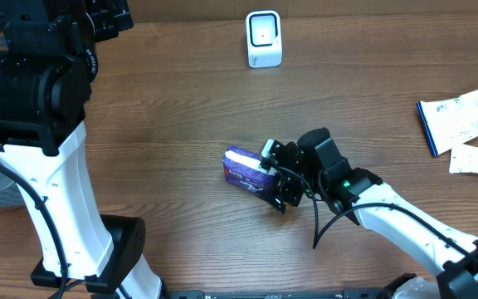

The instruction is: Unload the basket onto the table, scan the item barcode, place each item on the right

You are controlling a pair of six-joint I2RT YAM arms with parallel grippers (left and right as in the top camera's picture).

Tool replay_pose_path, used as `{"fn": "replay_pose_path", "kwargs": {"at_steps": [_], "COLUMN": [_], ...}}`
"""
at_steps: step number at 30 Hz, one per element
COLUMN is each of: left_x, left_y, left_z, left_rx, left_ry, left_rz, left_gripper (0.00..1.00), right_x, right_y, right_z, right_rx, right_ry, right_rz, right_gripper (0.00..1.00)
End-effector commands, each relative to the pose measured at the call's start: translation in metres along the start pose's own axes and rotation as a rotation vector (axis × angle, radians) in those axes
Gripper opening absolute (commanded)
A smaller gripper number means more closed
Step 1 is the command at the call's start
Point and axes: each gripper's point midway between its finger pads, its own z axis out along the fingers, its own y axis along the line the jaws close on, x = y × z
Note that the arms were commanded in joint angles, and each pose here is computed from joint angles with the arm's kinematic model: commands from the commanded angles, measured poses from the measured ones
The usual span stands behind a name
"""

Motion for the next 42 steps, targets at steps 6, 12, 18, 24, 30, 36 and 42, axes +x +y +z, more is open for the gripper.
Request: {"fn": "replay_pose_path", "kwargs": {"at_steps": [6,12,18,24,30,36,42], "left_x": [0.000,0.000,0.000,0.000,0.000,0.000,0.000], "left_y": [0.003,0.003,0.003,0.003,0.003,0.003,0.003], "left_z": [0.006,0.006,0.006,0.006,0.006,0.006,0.006], "left_rx": [-0.019,-0.019,-0.019,-0.019,-0.019,-0.019,-0.019], "left_ry": [0.005,0.005,0.005,0.005,0.005,0.005,0.005], "left_rz": [0.012,0.012,0.012,0.012,0.012,0.012,0.012], "left_gripper": [1.00,1.00,1.00,1.00,1.00,1.00,1.00], "right_x": [0.005,-0.002,-0.003,-0.006,-0.053,-0.127,-0.203], "right_y": [-0.001,-0.004,-0.004,-0.005,-0.003,0.010,0.013], "right_z": [0.015,0.018,0.018,0.016,-0.014,-0.065,-0.135], "right_rx": [-0.021,-0.019,-0.018,-0.022,-0.046,-0.166,-0.433], "right_ry": [0.004,-0.029,-0.034,-0.023,-0.026,-0.134,-0.332], "right_rz": [0.023,0.027,0.055,0.148,0.268,0.388,0.528], "right_gripper": [0.94,0.64,0.42,0.27,0.17,0.17,0.17]}}
